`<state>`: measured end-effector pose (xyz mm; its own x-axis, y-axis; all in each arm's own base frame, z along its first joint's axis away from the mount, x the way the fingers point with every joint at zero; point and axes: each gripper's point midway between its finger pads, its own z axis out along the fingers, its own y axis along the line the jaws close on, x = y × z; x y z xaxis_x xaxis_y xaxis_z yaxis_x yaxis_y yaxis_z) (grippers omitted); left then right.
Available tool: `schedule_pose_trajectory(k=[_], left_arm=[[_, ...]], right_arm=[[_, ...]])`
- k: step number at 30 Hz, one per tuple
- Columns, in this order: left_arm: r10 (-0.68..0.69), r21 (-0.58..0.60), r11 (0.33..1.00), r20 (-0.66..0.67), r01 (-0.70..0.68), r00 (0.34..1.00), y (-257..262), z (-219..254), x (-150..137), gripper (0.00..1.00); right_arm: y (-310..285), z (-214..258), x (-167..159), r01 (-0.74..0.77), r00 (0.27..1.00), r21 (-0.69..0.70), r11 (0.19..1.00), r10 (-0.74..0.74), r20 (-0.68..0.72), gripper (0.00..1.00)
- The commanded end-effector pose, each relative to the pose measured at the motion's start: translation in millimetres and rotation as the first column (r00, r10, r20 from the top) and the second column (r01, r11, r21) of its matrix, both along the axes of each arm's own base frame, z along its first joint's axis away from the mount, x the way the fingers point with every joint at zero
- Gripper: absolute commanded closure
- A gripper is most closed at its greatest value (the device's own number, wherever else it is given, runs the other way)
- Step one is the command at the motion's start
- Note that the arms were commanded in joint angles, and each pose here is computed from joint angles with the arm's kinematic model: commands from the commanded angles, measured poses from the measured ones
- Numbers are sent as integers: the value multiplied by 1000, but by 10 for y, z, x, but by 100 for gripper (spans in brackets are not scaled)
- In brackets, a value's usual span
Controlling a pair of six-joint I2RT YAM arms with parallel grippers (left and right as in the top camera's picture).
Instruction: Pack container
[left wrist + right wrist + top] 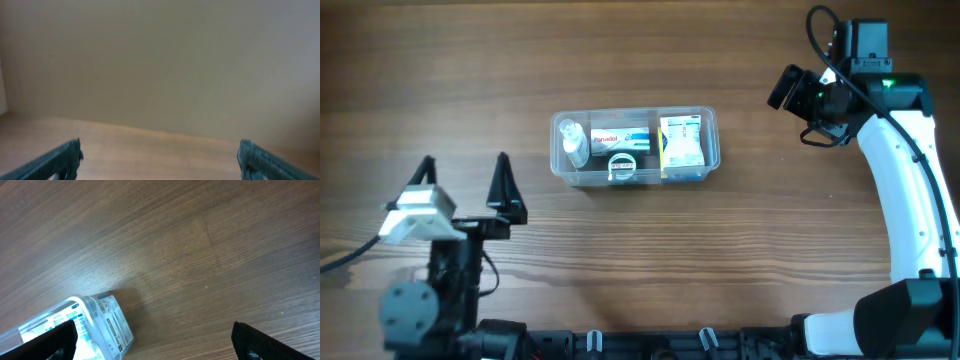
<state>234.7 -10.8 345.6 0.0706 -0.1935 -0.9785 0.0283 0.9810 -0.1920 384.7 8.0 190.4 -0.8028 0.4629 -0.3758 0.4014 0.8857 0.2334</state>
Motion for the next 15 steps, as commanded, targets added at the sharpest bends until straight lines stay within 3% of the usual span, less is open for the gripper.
schedule_pose_trajectory(k=[1,8,15], left_arm=[[-22,-1,1000,7,22,1000,-51,-302,128,0],[-37,1,999,0,37,999,-83,-516,182,0],[-28,-1,1000,46,28,999,-31,-510,49,0]], right_arm=[[25,108,3,4,1000,17,1000,-4,30,0],[25,108,3,4,1000,17,1000,-4,30,0],[25,108,3,4,1000,17,1000,-4,30,0]])
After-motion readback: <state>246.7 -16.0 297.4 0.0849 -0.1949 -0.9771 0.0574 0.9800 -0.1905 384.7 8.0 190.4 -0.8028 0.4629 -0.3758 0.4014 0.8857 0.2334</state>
